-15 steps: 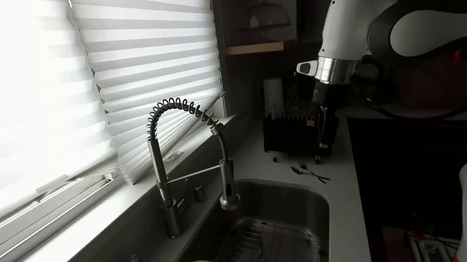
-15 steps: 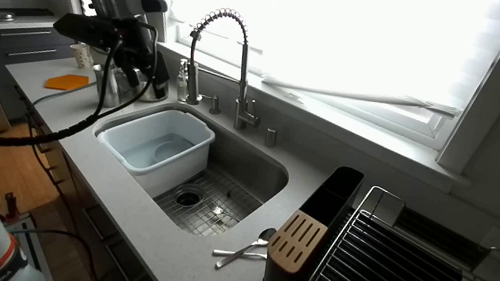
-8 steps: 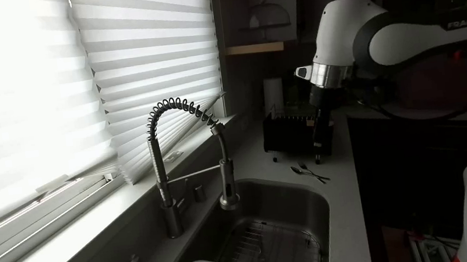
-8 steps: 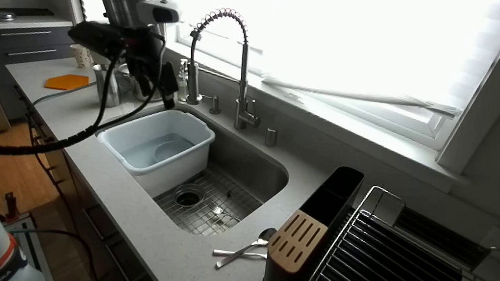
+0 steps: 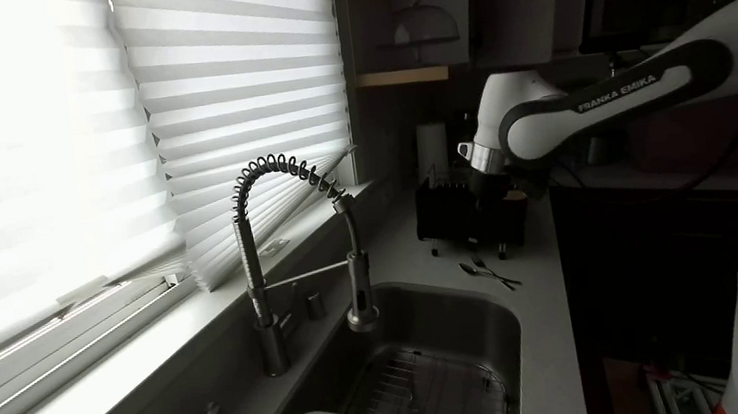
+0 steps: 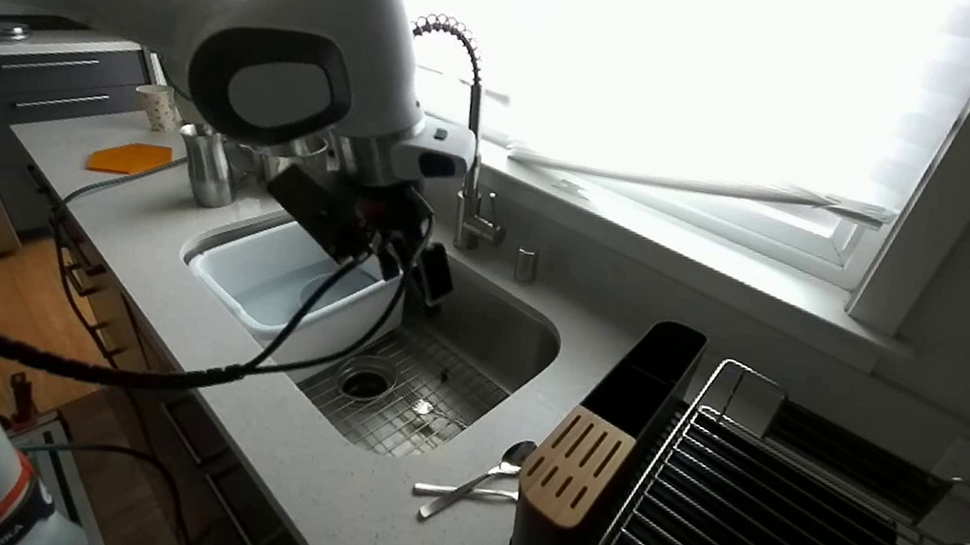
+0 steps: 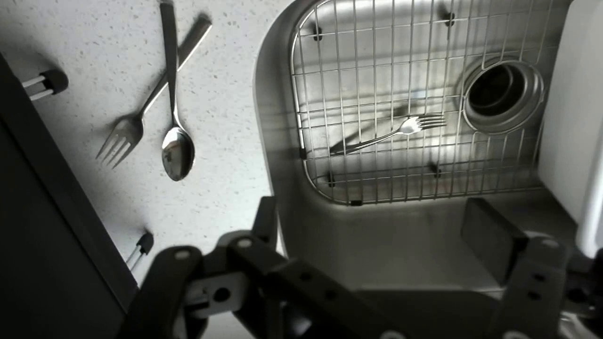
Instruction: Put the spoon and fork in the drying rack
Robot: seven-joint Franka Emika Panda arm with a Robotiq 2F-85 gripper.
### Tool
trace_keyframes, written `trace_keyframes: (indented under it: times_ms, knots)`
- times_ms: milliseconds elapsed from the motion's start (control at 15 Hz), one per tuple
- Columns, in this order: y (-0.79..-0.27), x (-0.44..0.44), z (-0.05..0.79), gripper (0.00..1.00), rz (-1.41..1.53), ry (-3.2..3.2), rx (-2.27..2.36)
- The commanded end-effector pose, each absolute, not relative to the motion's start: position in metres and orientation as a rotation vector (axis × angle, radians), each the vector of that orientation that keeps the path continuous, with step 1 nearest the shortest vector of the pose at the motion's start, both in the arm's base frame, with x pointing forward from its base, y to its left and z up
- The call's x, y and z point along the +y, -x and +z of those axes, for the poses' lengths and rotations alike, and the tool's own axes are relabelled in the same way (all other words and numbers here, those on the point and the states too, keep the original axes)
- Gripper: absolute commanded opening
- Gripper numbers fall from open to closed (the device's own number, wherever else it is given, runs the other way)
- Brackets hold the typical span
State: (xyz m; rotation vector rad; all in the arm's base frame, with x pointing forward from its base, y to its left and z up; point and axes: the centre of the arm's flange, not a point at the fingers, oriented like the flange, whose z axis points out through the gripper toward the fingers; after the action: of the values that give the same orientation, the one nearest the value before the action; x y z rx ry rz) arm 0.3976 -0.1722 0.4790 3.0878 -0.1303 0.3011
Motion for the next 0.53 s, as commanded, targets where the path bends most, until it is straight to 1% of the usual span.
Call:
trace_keyframes:
  times_ms: [0,400,467]
  knots:
    - [-0.414,-0.224,0.436,1.00,0.302,-3.105,-0.239]
    - [-0.402,-0.283,0.384,1.00,0.253,-3.081,-0.332]
    - [-0.401,-0.286,0.383,1.00,0.281,-3.063,-0.370]
